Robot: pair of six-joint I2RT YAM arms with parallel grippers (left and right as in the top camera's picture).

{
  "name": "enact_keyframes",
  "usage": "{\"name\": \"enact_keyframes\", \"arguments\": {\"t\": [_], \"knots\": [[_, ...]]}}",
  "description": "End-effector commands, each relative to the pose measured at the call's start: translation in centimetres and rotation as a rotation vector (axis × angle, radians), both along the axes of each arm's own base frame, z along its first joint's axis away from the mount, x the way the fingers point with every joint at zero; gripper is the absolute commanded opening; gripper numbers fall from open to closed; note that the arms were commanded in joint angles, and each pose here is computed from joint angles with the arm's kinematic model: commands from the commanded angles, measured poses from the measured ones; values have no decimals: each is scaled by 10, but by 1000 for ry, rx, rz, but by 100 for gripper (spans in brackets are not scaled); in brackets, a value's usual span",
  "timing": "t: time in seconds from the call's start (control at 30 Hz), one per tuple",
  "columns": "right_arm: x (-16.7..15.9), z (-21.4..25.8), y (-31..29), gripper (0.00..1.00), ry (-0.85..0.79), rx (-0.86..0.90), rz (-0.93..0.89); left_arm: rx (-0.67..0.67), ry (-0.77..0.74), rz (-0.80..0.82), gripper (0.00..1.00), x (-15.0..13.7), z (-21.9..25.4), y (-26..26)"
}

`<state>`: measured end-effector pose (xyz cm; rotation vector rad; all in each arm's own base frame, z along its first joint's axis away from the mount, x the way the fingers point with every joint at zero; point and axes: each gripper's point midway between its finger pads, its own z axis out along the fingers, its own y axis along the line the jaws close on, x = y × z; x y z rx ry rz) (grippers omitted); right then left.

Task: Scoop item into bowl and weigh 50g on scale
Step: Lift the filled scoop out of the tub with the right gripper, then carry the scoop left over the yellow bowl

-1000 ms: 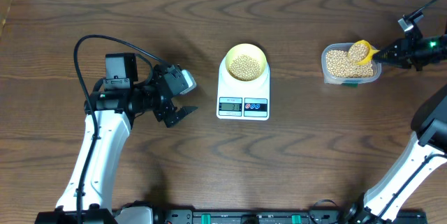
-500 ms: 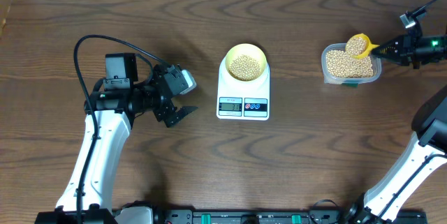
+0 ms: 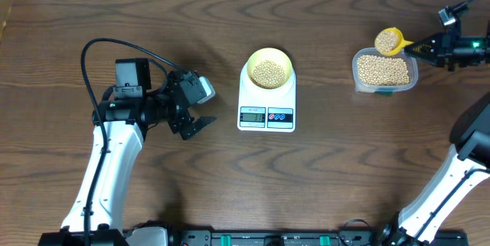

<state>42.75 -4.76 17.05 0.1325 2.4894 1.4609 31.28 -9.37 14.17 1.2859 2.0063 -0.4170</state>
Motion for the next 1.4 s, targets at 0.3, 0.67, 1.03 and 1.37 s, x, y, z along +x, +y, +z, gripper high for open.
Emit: {"name": "enact_keyframes", "arguments": {"t": [0.3,0.67,1.03,1.37], "knots": [[12,27,83,1,-117,87,153,6,-9,-2,97,2,1,1],[2,27,156,1,-125,94,320,6,-9,-2,97,2,1,1],[-12,23,211,1,-148,82,459,6,-9,-2,98,2,1,1],[-24,-3,243,1,-154,-79,590,6,-9,-2,98,2,1,1]]}}
